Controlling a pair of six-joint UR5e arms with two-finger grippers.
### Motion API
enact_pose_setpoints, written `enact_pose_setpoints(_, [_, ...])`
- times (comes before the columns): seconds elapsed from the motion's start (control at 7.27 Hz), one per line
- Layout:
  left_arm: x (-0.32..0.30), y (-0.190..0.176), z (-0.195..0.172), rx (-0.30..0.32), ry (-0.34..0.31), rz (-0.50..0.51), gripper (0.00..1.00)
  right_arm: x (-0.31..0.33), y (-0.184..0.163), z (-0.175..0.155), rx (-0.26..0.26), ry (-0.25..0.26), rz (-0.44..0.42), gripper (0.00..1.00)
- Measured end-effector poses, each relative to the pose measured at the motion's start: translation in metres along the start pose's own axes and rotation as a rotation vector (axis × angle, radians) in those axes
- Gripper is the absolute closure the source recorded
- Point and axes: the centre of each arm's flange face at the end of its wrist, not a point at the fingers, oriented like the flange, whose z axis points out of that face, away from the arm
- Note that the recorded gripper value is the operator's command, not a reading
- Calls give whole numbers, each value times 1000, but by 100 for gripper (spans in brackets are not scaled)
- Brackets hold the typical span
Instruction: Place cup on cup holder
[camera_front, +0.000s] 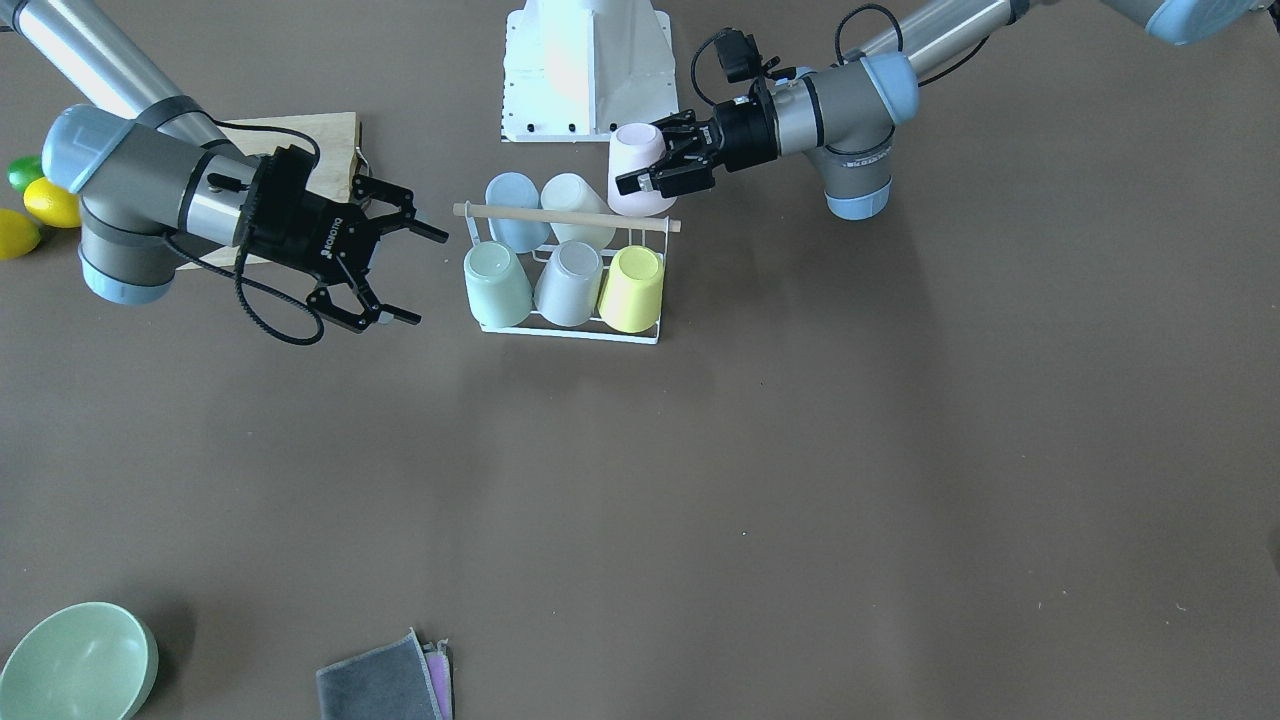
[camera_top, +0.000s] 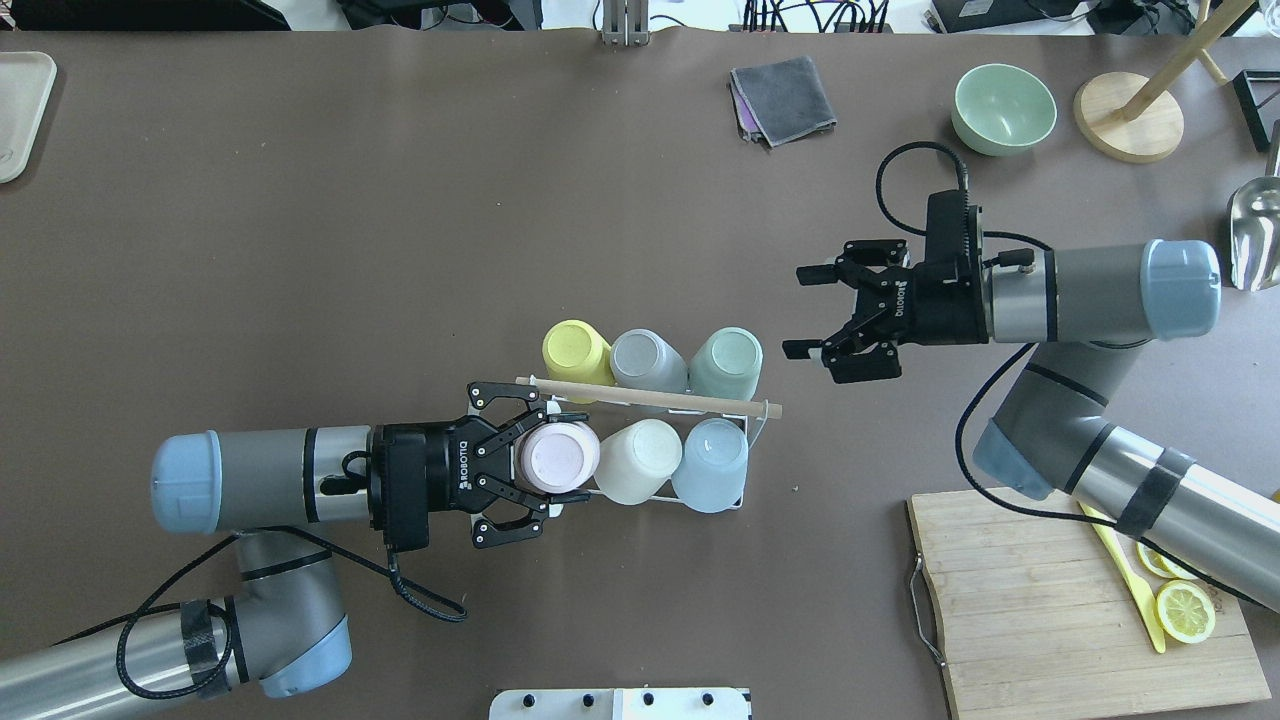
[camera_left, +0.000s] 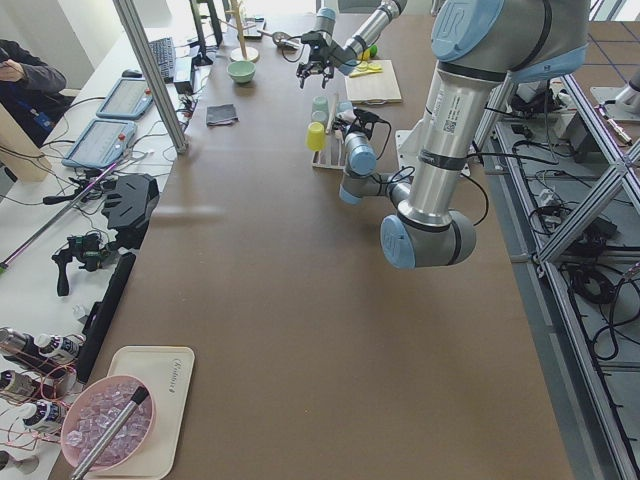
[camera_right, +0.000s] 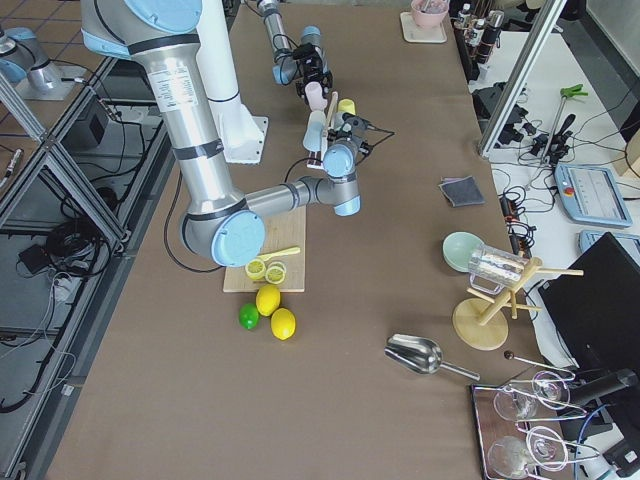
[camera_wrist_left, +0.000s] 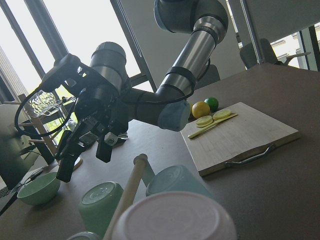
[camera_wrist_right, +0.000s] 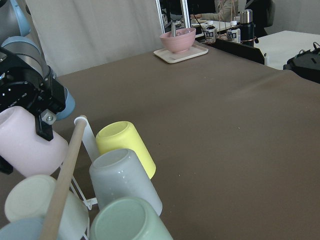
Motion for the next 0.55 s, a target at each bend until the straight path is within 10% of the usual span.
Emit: enact_pose_setpoints(0.55, [-2,7,8,-16,-15,-2,51,78,43,-128,-247,21,175,0])
